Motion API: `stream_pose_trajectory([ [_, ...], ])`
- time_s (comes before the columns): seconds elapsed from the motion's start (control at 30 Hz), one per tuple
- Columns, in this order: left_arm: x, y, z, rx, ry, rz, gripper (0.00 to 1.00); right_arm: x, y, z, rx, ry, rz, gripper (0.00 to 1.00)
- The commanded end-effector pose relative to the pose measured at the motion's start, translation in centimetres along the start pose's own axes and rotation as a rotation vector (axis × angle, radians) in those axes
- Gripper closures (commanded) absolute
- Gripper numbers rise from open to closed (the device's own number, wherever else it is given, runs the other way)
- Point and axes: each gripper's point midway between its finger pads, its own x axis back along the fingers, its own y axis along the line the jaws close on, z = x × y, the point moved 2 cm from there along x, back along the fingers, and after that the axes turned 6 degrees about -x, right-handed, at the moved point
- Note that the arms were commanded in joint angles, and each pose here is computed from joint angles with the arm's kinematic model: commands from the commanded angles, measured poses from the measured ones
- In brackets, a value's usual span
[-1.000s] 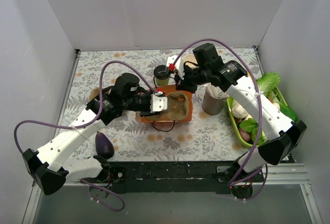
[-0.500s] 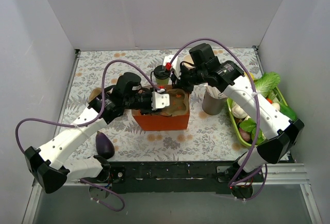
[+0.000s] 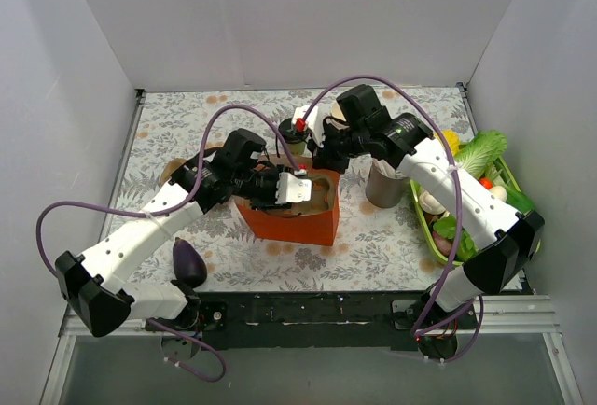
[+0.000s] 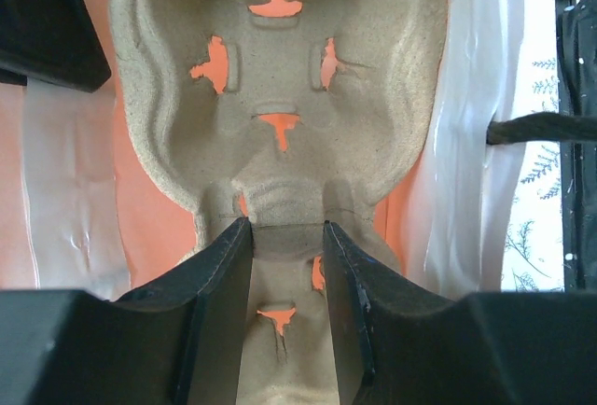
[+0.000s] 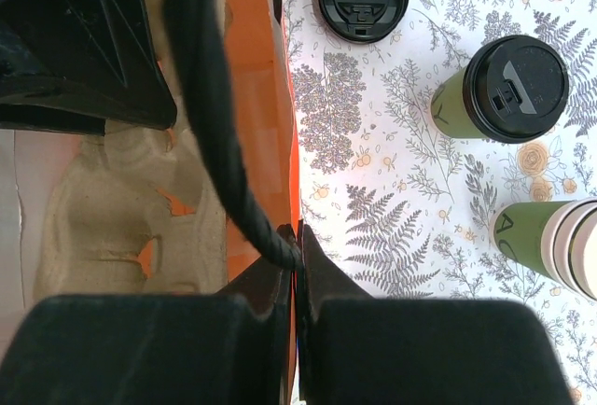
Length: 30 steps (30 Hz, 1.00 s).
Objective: Pack the takeout coffee
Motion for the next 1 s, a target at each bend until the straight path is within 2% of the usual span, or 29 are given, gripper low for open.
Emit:
stream_pose_trajectory([
  [0.0,0.6,-0.2,-0.5,-0.043,-0.020,0.000,1.00,1.3,0.5,-1.4,0.025,-0.058,-0.001,0.99],
  [0.13,-0.5,0.4,-0.5,-0.029,-0.008,0.031,1.00,1.3,2.1,-1.1,0.003,-0.065,-0.080,0.99],
  [0.37,-1.4,0.9,-0.5,-0.079,-0.016,0.054,1.00,1.5,3.3,-0.3,-0.002,-0.048,-0.105,0.99],
  [0.67,-1.1,-0.7,-0.4,-0.138,0.002,0.196,1.00,1.7,4.0,0.4,-0.026,-0.032,-0.125,0.99],
  [0.77,-1.0,-1.6,-0.4,-0.115,0.032,0.272,1.00,1.6,4.1,0.9,-0.033,-0.022,-0.122,0.99],
  [0.97,-2.2,-2.1,0.6,-0.089,0.052,0.296,1.00,1.7,3.7,0.9,-0.036,-0.031,-0.091,0.99],
])
